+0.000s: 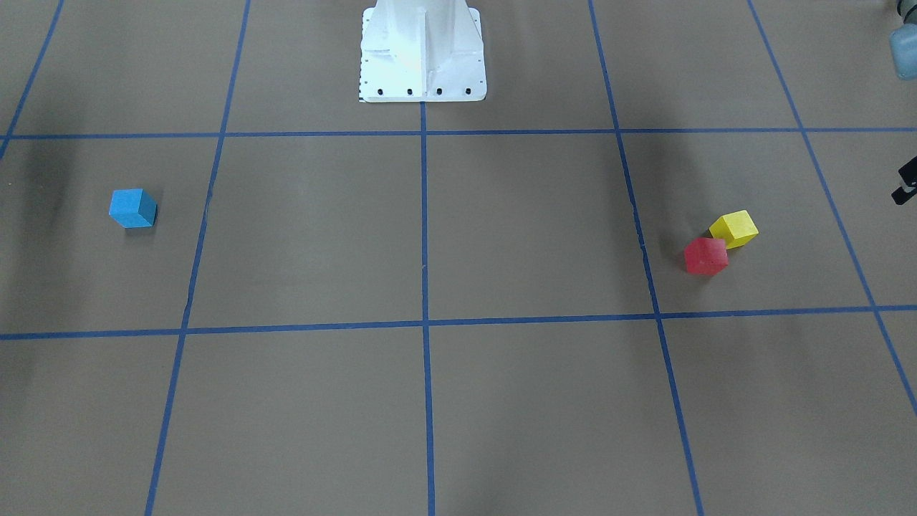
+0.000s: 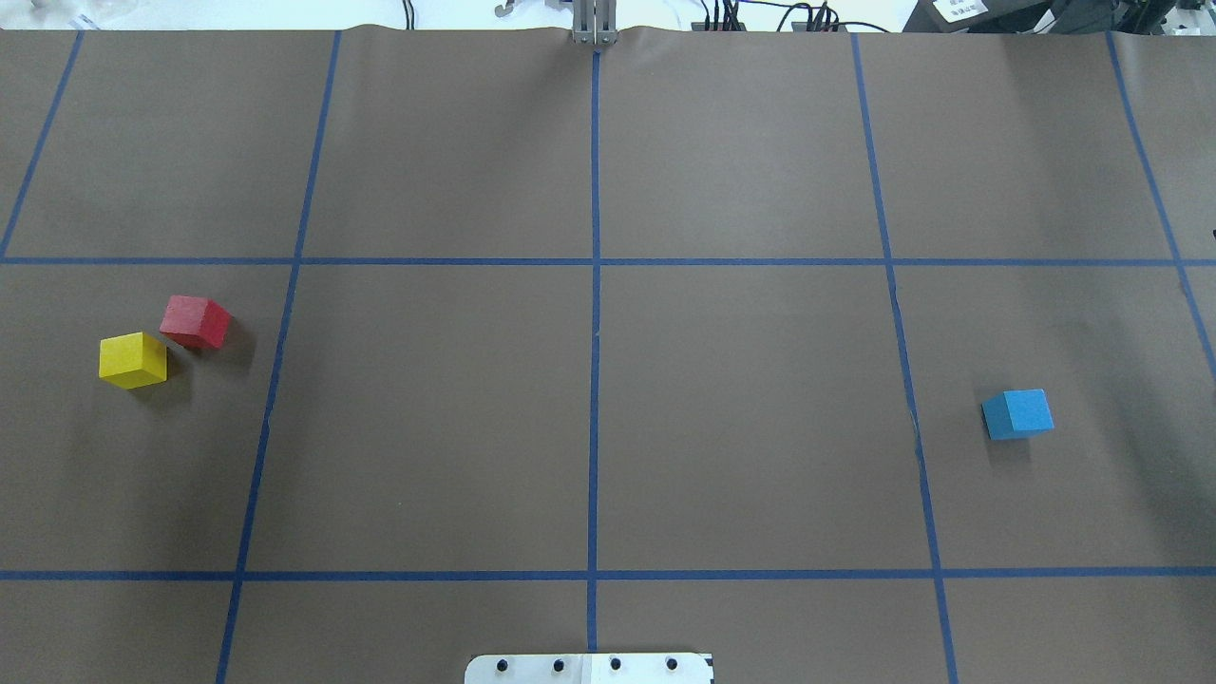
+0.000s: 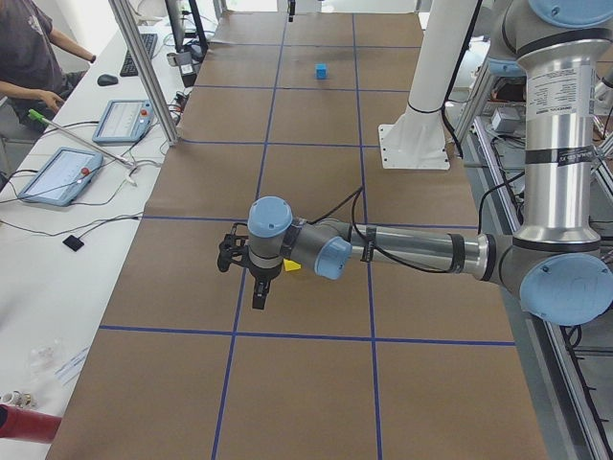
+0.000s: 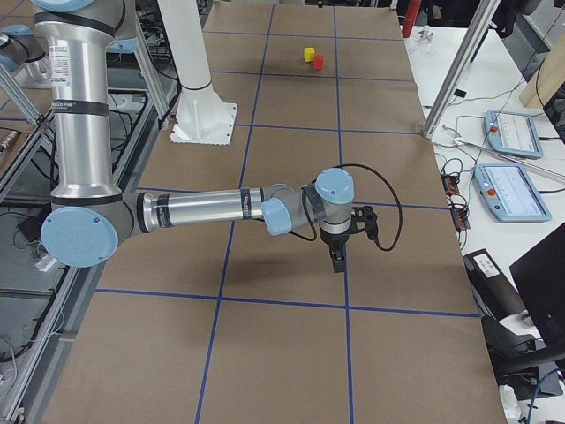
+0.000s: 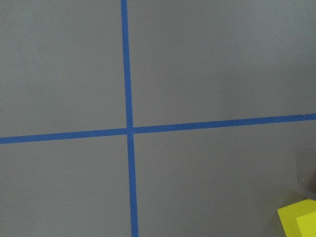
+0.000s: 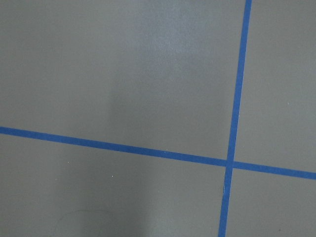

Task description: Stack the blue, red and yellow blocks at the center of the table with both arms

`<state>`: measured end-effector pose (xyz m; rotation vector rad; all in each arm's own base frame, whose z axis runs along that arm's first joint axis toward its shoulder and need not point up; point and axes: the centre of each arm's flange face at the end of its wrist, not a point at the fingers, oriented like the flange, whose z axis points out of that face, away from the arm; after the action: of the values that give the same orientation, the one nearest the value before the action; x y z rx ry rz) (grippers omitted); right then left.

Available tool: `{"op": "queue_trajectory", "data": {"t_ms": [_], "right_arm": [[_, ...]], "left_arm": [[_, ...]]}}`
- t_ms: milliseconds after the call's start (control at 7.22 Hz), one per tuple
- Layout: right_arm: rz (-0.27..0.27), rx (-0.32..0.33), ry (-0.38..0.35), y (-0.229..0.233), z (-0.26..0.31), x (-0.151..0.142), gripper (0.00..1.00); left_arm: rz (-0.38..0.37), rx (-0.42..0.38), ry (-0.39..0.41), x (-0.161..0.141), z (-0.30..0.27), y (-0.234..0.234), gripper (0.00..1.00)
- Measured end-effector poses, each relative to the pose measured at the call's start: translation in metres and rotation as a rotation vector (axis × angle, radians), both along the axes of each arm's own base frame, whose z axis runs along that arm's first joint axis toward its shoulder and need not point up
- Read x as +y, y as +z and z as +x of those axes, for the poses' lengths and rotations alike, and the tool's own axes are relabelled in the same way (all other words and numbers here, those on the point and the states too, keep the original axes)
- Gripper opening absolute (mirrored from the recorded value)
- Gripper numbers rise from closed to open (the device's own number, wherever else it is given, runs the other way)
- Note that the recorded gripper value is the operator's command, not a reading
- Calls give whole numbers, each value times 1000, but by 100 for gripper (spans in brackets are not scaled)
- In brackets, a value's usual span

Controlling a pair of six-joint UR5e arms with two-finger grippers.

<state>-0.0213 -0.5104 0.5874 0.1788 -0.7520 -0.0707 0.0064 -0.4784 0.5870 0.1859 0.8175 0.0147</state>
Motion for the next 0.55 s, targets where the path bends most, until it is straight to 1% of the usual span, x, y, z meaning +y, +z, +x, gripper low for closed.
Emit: {"op": "queue_trajectory", "data": {"t_ms": [138, 415, 554], "right_arm": [[-3, -4, -1, 2, 0, 3, 100], [-3, -7, 1, 1, 0, 1, 100], [-18, -5, 3, 8, 0, 0, 100]], "left_arm": [[0, 9, 5, 6, 0, -4, 100], [-24, 13, 14, 33, -1, 5, 100], [-32, 17, 18, 40, -1, 8, 100]]}}
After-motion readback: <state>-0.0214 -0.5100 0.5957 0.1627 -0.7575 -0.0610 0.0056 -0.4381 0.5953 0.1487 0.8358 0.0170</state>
